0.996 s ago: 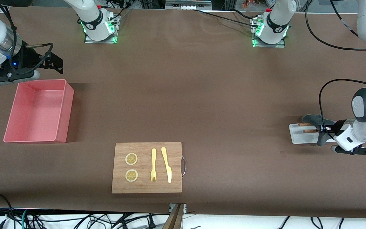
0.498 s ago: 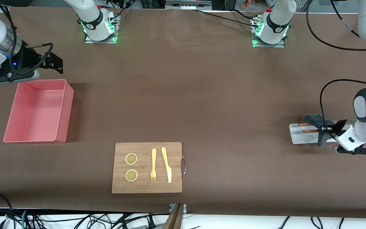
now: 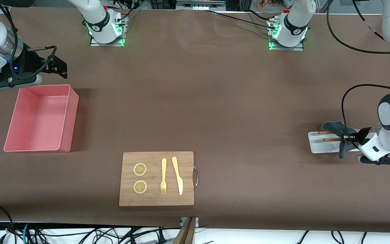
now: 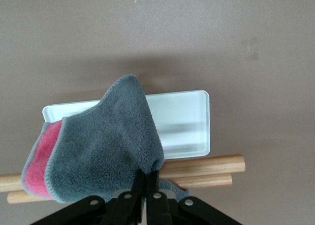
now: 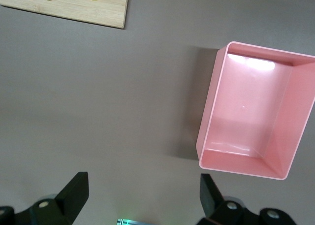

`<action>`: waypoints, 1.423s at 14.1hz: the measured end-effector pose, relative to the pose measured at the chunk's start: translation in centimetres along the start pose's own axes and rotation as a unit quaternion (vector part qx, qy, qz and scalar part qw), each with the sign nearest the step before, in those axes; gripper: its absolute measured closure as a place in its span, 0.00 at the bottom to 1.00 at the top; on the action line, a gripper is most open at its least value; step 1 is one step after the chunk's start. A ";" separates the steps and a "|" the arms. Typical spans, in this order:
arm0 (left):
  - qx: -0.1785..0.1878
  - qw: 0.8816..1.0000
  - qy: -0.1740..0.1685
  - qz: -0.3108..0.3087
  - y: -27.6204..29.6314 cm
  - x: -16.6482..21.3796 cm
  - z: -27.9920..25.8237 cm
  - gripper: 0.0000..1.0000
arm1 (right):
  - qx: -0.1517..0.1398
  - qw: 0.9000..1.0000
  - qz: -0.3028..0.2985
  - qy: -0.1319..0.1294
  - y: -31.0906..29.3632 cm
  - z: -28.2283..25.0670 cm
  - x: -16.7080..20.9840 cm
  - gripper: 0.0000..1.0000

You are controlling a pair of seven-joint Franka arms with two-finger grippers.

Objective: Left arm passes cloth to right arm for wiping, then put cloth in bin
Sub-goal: 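Lift the grey cloth with the left gripper toward the table middle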

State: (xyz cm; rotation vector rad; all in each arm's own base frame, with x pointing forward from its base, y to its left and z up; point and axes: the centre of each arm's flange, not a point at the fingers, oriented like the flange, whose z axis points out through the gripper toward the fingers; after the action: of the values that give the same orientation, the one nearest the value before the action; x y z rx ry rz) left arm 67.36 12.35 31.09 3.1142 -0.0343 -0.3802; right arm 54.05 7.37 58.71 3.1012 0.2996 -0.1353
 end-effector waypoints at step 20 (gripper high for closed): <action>-0.151 0.976 -0.015 -0.154 31.2 -8.7 -19.8 0.95 | 0.016 0.999 0.028 -0.001 2.9 0.3 0.0 0.00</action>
State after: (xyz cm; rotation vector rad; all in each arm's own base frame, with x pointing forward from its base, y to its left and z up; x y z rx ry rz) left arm 63.06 -18.66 52.59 2.8088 0.4662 -0.3909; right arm 54.54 4.46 58.43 3.1373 0.2126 -0.1425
